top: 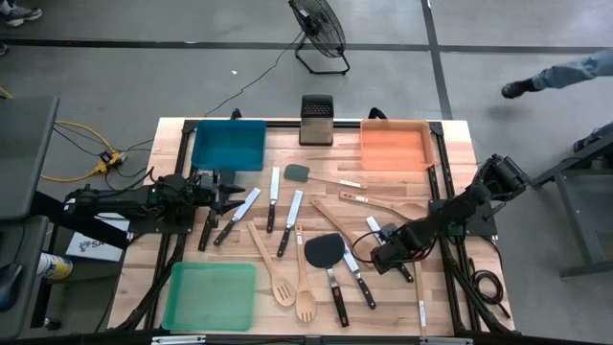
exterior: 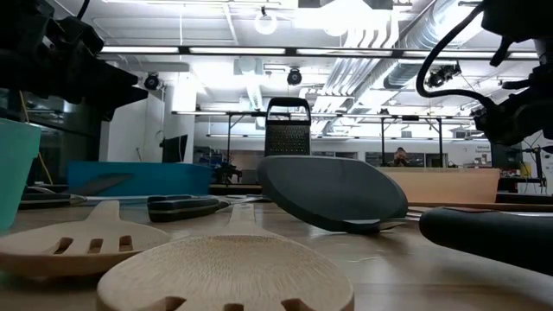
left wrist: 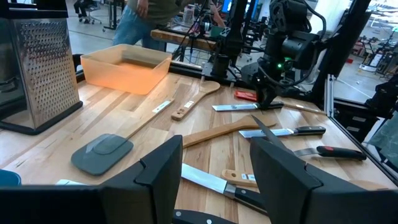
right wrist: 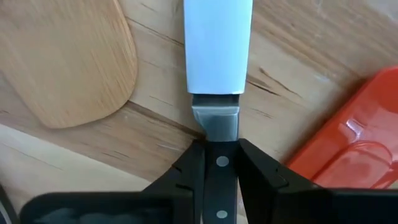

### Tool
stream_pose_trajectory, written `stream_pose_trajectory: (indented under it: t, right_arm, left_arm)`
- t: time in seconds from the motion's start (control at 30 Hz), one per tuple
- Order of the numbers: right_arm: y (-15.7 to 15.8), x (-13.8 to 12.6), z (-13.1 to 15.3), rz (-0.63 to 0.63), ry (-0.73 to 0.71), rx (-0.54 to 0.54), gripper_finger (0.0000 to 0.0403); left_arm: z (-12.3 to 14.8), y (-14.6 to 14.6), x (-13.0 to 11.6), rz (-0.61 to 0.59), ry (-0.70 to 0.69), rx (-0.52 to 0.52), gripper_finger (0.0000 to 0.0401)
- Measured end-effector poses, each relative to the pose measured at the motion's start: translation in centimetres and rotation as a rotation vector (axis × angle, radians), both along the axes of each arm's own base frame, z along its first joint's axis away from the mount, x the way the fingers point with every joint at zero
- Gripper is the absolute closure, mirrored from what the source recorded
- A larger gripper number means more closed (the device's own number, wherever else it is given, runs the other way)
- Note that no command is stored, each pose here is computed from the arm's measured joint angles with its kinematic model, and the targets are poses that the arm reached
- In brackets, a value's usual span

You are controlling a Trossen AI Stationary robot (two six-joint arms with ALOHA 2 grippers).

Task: Pick & Place Kitchen Items
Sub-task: Put the black spatula into the orange bin

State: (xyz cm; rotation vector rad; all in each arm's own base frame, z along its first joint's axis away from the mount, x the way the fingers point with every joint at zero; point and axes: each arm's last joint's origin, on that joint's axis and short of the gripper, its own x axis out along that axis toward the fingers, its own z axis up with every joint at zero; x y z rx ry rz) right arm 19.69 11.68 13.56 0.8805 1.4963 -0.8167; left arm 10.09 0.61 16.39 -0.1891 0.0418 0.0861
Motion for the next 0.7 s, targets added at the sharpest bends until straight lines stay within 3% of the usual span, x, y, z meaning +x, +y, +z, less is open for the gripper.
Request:
stream_pose_trajectory:
  t: [0.33,0.7]
  right_arm:
    - [-2.2,-1.7,4.1,-0.027,-0.096,-0.025,0.0339]
    - [-7.1,-2.2,7.8,0.013,-0.342,-0.177,0.0339]
  left_arm:
    - [0.0,0.0,0.0,0.000,0.000,0.000,0.0215]
    - [0.0,0.0,0.0,0.000,0.000,0.000,0.0215]
